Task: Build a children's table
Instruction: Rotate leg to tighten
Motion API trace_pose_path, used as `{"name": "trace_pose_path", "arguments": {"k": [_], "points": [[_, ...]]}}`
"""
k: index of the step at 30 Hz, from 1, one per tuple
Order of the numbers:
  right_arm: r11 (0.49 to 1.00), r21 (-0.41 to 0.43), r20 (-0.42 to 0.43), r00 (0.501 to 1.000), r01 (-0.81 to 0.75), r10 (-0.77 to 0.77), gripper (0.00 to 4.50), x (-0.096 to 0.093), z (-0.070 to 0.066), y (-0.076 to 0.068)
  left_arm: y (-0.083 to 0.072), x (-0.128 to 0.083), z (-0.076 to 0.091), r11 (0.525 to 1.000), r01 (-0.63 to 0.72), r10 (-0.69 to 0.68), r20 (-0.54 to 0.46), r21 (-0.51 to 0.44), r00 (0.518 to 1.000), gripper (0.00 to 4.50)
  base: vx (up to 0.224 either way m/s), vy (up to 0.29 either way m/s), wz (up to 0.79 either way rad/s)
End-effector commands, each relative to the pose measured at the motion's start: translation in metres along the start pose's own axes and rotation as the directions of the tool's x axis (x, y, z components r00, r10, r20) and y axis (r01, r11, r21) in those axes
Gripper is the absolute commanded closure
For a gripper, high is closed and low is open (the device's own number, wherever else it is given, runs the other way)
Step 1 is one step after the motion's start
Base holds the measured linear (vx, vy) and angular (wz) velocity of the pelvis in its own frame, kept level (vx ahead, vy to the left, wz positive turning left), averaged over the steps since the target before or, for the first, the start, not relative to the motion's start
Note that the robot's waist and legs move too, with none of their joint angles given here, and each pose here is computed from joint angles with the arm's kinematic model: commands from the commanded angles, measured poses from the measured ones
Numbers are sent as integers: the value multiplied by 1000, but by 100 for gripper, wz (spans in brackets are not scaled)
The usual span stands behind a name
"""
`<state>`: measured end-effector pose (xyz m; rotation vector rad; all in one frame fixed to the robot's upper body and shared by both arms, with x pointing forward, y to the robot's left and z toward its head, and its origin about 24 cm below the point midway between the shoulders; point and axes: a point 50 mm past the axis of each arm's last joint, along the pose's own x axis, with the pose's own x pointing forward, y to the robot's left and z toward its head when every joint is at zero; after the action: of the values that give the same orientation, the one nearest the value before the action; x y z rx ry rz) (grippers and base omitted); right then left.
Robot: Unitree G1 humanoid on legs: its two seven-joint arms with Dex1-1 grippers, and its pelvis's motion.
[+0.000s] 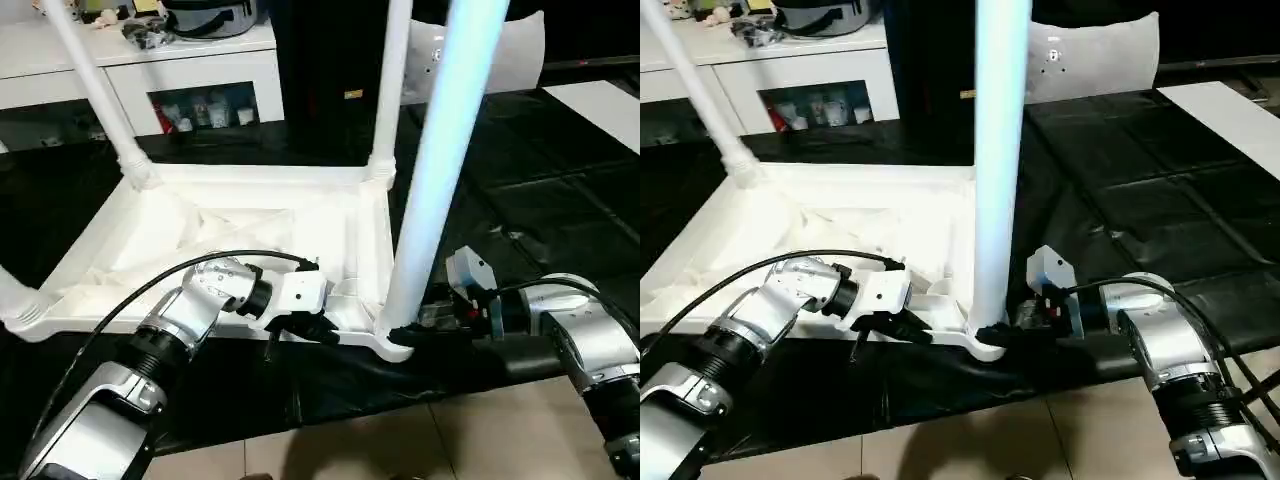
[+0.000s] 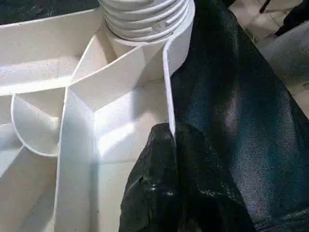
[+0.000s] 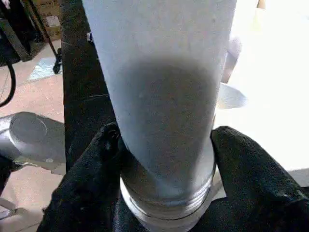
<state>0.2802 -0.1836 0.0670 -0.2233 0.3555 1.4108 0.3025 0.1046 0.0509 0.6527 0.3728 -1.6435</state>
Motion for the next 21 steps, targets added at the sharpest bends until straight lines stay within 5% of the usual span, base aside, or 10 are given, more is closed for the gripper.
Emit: {"name": "trace_pose_path", "arguments": {"k": [1, 13, 19, 21], "points": [[999, 31, -7, 1000, -28, 29, 188, 8, -5, 3, -12, 12, -9, 995, 101, -102, -60, -19, 993, 450, 0, 0, 0], [979, 173, 29, 993, 105, -112, 244, 31, -14, 3, -14, 13, -4, 983, -3, 15, 63, -182, 998, 450, 0, 0, 0], [888, 273, 12, 922, 370, -388, 245, 55, -19, -10, -2, 22, 14, 902, -255, 303, 92, -348, 948, 450, 0, 0, 0], [775, 361, -22, 836, 518, -548, 245, 69, -18, -23, 9, 30, 31, 815, -386, 465, 91, -432, 881, 450, -1, 26, -3]]}}
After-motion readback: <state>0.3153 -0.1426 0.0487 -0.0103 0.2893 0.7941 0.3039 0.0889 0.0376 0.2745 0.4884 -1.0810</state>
